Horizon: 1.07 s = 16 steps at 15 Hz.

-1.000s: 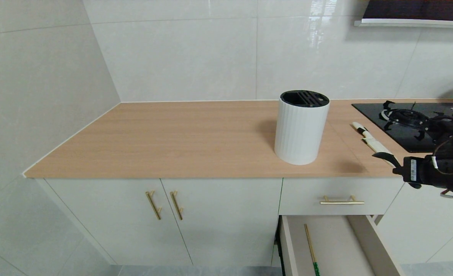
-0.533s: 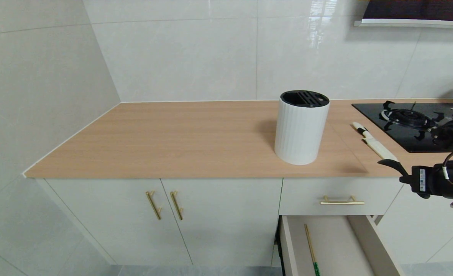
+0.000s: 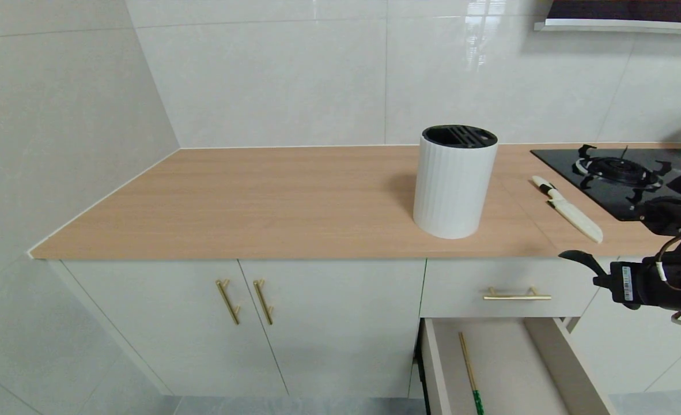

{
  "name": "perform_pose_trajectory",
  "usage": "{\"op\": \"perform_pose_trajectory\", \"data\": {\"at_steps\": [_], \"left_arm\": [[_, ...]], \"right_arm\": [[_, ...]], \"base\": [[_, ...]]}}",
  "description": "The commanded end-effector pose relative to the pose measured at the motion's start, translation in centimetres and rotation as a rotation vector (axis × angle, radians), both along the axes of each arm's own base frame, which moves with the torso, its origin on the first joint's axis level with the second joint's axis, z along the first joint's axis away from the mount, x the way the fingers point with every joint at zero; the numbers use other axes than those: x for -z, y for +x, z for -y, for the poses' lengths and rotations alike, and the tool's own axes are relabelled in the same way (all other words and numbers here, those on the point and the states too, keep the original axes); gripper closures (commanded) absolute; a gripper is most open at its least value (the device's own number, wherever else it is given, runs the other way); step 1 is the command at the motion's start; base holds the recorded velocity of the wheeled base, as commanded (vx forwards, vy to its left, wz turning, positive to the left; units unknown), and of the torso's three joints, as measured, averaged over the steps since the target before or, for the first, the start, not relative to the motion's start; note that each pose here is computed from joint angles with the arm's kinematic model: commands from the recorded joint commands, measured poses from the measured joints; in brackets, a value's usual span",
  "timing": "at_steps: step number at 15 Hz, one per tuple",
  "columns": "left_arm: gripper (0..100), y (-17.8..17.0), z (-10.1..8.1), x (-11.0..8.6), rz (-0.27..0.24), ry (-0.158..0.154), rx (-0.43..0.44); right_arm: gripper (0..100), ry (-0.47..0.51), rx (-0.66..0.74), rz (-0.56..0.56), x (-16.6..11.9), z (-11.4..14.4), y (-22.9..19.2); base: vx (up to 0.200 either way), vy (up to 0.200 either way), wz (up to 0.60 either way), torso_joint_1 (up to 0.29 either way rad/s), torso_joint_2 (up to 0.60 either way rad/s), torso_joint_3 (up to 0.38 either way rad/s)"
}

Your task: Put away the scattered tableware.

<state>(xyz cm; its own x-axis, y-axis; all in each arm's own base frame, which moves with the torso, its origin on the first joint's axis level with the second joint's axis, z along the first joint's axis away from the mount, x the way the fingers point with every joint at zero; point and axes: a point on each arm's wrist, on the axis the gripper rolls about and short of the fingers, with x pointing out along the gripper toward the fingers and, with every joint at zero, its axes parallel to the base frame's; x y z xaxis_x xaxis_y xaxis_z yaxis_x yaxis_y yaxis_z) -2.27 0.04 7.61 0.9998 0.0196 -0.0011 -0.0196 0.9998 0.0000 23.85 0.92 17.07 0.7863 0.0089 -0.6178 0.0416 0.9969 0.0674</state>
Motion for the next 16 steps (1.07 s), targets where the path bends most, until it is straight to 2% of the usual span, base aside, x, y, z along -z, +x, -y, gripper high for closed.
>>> {"op": "perform_pose_trajectory", "data": {"at_steps": [1, 10, 16], "left_arm": [[0, 0.0, 0.0, 0.0, 0.001, 0.0, 0.0], [0, 0.0, 0.0, 0.0, 0.001, 0.0, 0.0], [0, 0.0, 0.0, 0.0, 0.001, 0.0, 0.0]], "right_arm": [[100, -0.006, -0.007, -0.026, 0.6, -0.1, 0.3], [100, -0.012, -0.041, -0.087, 2.1, -1.0, 0.8], [100, -0.021, -0.051, -0.2, 5.1, -1.3, 2.2]], "base": [[0.0, 0.0, 0.0, -0.203, 0.49, 0.281], [0.0, 0.0, 0.0, -0.195, 0.49, 0.292], [0.0, 0.0, 0.0, -0.152, 0.46, 0.309]]}}
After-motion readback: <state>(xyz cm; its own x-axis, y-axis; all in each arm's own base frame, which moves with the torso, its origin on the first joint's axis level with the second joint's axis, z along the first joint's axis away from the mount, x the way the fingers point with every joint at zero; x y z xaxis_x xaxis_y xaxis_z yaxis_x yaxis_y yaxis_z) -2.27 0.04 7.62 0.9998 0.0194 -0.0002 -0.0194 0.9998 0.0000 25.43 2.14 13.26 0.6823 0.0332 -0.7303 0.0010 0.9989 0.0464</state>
